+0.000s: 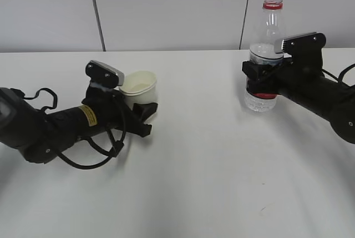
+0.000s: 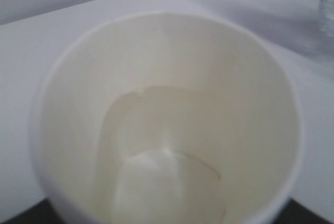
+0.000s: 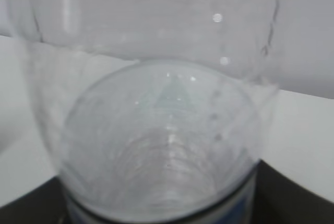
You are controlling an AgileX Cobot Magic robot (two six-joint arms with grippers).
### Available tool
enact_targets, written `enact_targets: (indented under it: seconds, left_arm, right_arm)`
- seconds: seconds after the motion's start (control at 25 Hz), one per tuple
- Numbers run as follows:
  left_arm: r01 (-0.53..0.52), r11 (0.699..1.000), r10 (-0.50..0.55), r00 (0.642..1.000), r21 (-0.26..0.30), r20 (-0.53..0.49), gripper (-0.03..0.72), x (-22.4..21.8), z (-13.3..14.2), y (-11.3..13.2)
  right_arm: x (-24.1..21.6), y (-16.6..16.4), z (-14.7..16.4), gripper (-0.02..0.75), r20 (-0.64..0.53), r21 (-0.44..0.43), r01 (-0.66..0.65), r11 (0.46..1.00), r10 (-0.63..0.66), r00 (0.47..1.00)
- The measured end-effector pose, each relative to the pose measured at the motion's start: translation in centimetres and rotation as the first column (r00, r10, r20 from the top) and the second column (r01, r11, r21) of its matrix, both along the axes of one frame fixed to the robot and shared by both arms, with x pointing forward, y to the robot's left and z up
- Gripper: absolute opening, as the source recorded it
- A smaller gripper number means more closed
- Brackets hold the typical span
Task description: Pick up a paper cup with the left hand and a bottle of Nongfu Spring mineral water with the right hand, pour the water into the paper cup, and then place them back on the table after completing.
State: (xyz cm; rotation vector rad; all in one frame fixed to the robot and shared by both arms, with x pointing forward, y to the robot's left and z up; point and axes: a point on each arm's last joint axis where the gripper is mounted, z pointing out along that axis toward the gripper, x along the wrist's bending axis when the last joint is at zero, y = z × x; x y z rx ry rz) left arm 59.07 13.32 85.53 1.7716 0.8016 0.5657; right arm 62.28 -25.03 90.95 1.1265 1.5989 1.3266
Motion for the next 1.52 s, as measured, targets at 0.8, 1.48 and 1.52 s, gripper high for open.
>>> enact_targets:
  seconds: [0.8, 1.48, 1.52]
  left_arm:
    - [-0.238, 0.971, 0.236, 0.970, 0.029, 0.057, 0.368, 3.1, 0.0, 9.1]
    - [-0.299, 0.954, 0.298, 0.953, -0.001, 0.060, 0.368, 3.3, -2.0, 10.0]
    - [-0.300, 0.954, 0.299, 0.952, -0.001, 0.060, 0.368, 3.3, -2.0, 10.0]
  right_arm:
    - [0.1, 0.1, 0.8, 0.404, 0.076, 0.036, -0.003, 0.999, 0.000, 0.997]
    - [0.0, 0.2, 0.7, 0.403, 0.077, 0.025, -0.023, 0.999, 0.021, 0.997]
    - [0.0, 0.2, 0.7, 0.403, 0.077, 0.025, -0.023, 0.999, 0.021, 0.997]
